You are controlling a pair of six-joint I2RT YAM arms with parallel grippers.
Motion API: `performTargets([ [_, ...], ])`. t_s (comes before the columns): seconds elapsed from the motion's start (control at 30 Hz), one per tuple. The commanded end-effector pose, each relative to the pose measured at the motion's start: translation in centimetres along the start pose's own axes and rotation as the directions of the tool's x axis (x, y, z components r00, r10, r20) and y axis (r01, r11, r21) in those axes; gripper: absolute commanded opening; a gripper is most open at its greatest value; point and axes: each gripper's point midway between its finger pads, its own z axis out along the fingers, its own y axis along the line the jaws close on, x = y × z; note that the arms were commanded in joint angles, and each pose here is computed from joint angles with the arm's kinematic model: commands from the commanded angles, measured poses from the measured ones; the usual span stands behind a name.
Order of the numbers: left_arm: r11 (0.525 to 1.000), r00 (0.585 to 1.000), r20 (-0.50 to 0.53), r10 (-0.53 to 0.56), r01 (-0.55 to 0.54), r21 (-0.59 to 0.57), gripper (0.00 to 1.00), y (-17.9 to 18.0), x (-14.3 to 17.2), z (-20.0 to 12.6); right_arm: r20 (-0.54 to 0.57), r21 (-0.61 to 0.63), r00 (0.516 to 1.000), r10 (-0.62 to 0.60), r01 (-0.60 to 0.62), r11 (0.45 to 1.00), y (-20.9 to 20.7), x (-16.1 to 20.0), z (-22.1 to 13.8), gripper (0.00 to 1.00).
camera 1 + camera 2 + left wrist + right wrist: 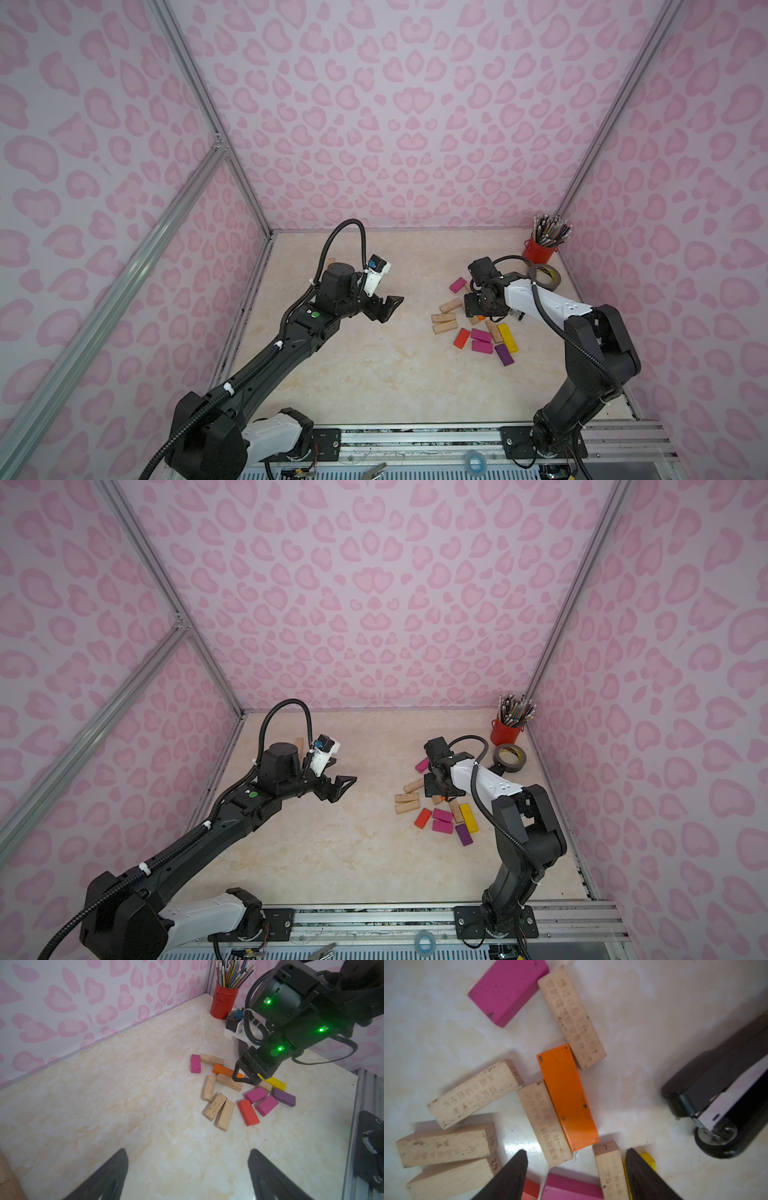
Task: Assemble the letter k with building blocks
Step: Assemble the building block at the center of the board, then pick up the building block from the center of the board.
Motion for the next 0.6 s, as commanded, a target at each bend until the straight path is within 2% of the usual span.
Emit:
performTargets([
  [0.0, 0.998, 1.000, 0.015, -0.015, 0.014, 0.065, 0.96, -0.6, -0.7, 0.0, -0.003, -0.006, 0.999, -0.040, 0.040, 0.999, -0.3, -1.4, 0.6, 0.76],
  [0.17, 0.997, 0.998, 0.012, -0.066, 0.066, 0.047, 0.97, 0.2, -0.5, 0.1, -0.015, -0.060, 0.999, -0.051, 0.050, 0.997, 0.3, -3.7, 2.4, 0.73],
  [0.57, 0.995, 0.996, 0.008, -0.091, 0.090, 0.031, 0.97, 0.8, -0.1, 0.3, -0.060, -0.070, 0.997, -0.053, 0.049, 0.996, 0.7, -5.0, 5.8, 0.65],
])
